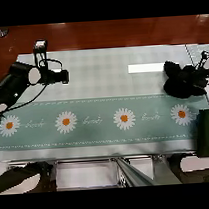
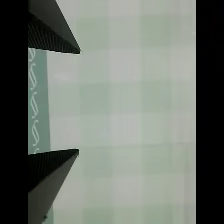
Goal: Fold the shirts.
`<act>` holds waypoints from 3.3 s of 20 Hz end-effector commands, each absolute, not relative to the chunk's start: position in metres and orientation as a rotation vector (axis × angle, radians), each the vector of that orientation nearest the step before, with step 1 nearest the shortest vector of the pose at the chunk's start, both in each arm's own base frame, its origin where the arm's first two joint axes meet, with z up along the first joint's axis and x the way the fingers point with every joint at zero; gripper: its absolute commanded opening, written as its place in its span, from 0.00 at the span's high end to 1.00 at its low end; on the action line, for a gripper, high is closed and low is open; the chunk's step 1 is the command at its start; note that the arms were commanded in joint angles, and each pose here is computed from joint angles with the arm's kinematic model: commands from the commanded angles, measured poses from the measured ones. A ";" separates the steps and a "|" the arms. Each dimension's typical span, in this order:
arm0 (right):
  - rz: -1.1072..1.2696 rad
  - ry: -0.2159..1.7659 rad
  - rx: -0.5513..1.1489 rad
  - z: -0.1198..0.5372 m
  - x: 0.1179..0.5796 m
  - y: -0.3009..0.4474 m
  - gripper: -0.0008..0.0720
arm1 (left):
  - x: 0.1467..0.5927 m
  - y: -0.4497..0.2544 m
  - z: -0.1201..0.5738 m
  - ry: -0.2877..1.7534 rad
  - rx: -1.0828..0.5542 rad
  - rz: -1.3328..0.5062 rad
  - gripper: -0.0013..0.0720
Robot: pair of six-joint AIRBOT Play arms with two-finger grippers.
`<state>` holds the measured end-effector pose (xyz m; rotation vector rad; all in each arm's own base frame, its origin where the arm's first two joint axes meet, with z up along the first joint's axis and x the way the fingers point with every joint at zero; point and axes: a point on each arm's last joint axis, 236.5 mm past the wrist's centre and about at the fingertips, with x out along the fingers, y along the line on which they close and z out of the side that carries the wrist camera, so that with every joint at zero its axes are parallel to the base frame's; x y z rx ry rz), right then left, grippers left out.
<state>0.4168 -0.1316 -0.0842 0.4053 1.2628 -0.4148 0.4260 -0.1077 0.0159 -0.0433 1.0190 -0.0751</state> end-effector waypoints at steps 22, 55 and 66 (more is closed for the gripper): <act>0.328 0.035 0.109 0.497 0.348 0.064 0.95 | 0.286 -0.121 0.158 0.765 -0.160 -0.330 0.03; -0.088 1.349 0.521 -0.018 0.262 -0.025 0.15 | 0.269 -0.131 -0.002 1.375 -0.394 -0.345 0.03; 0.293 1.398 0.714 -0.048 0.206 0.115 0.15 | 0.255 -0.164 -0.062 1.438 -0.541 -0.601 0.03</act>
